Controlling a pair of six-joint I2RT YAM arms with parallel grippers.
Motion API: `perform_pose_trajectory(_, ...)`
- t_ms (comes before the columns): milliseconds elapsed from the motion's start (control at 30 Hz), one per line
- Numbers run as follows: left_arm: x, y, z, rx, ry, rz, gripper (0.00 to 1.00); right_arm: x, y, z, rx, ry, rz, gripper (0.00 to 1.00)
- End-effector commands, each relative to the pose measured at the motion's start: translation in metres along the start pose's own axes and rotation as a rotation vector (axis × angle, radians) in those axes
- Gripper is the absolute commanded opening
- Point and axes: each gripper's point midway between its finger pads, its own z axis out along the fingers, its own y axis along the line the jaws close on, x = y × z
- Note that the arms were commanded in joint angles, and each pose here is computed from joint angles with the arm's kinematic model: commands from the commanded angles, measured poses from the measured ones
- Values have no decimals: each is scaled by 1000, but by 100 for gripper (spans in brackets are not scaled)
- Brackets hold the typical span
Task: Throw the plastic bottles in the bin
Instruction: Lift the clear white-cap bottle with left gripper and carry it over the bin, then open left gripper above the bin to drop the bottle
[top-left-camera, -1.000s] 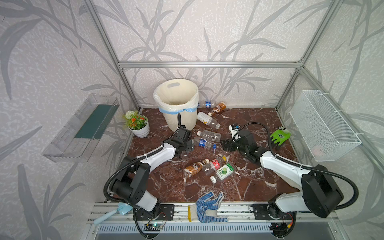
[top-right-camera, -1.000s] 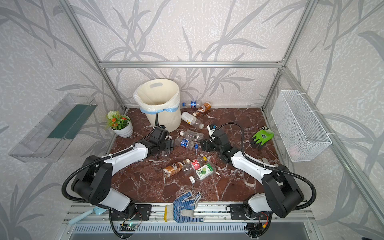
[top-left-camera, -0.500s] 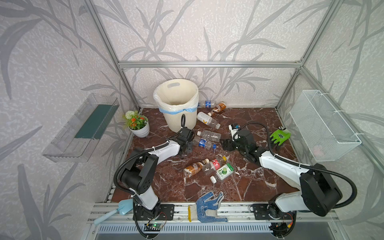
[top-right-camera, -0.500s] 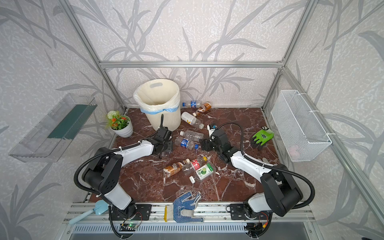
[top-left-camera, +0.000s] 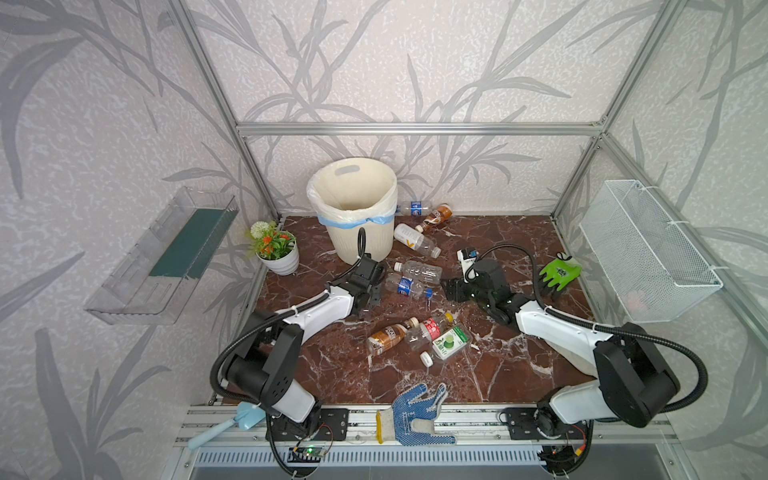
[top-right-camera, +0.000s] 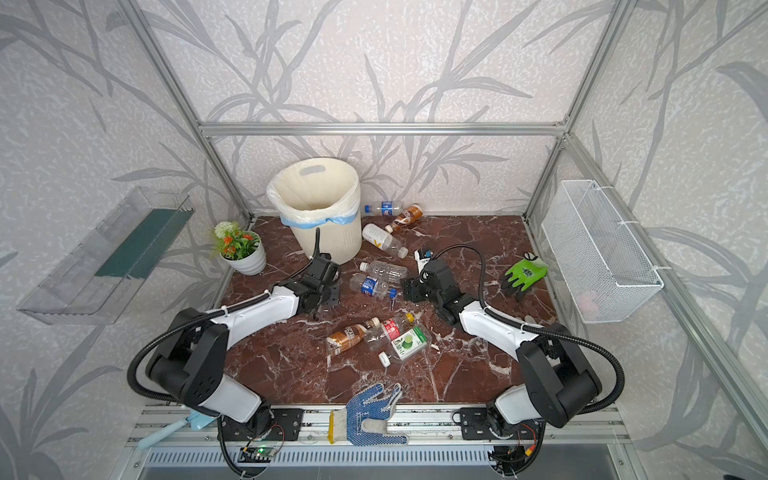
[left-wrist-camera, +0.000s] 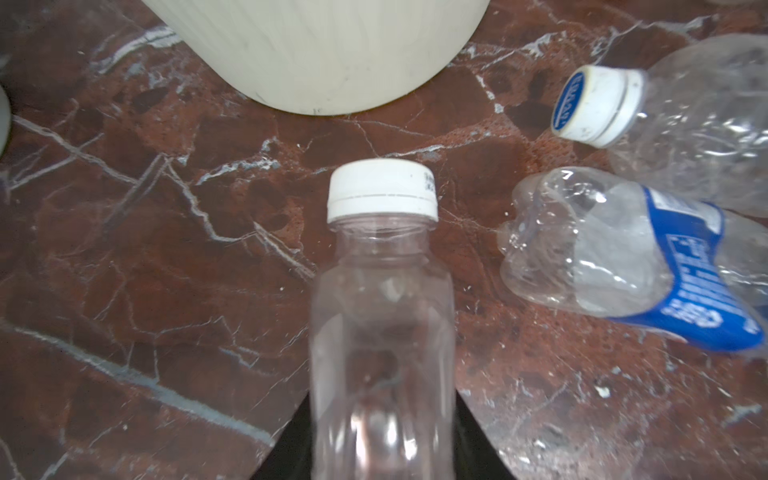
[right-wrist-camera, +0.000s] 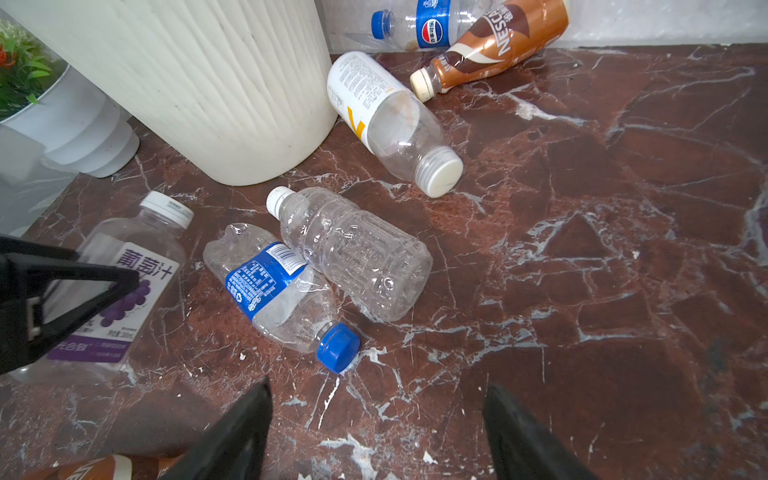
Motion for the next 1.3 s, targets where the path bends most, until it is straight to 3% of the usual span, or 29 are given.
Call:
perform_pose_trajectory(0,-12,8,-28,8,-104,-22,40,-5,-2,1,5,-17,-8,80)
perform_pose_trajectory(333,-52,35,-146,115,-485,-80,40,-13,4,1,-19,-24,-14,80)
perform_pose_trajectory(633,-112,46,-313,284,-1017,-1,41,-14,9,-1,-44,-29,-1,79)
perform_pose_trajectory(800,-180,27,-391,326,-1226,124,41,-18,13,-1,-64,-46,11,79)
perform_pose_trajectory(900,-252,20,-404,231,-1249,124,42,-21,18,3,-84,-54,20,78)
perform_pose_trajectory(933,-273,17,-399,210,-1221,136,46,-21,20,3,-92,-57,22,78)
perform_pose_trajectory(1000,-316,12,-379,192,-1111,117,73,-21,24,3,-106,-64,29,78)
perform_pose_trajectory(1033,-328,11,-368,177,-1051,109,92,-22,24,2,-108,-69,32,78)
perform_pose_trajectory(1067,-339,14,-357,145,-1000,83,99,-20,25,1,-112,-72,35,78)
perform_pose_trajectory(1200,-346,36,-311,70,-813,-22,99,-10,22,-6,-111,-56,32,78)
perform_pose_trajectory(1267,-335,36,-309,82,-798,-30,99,-6,19,-10,-96,-50,18,78)
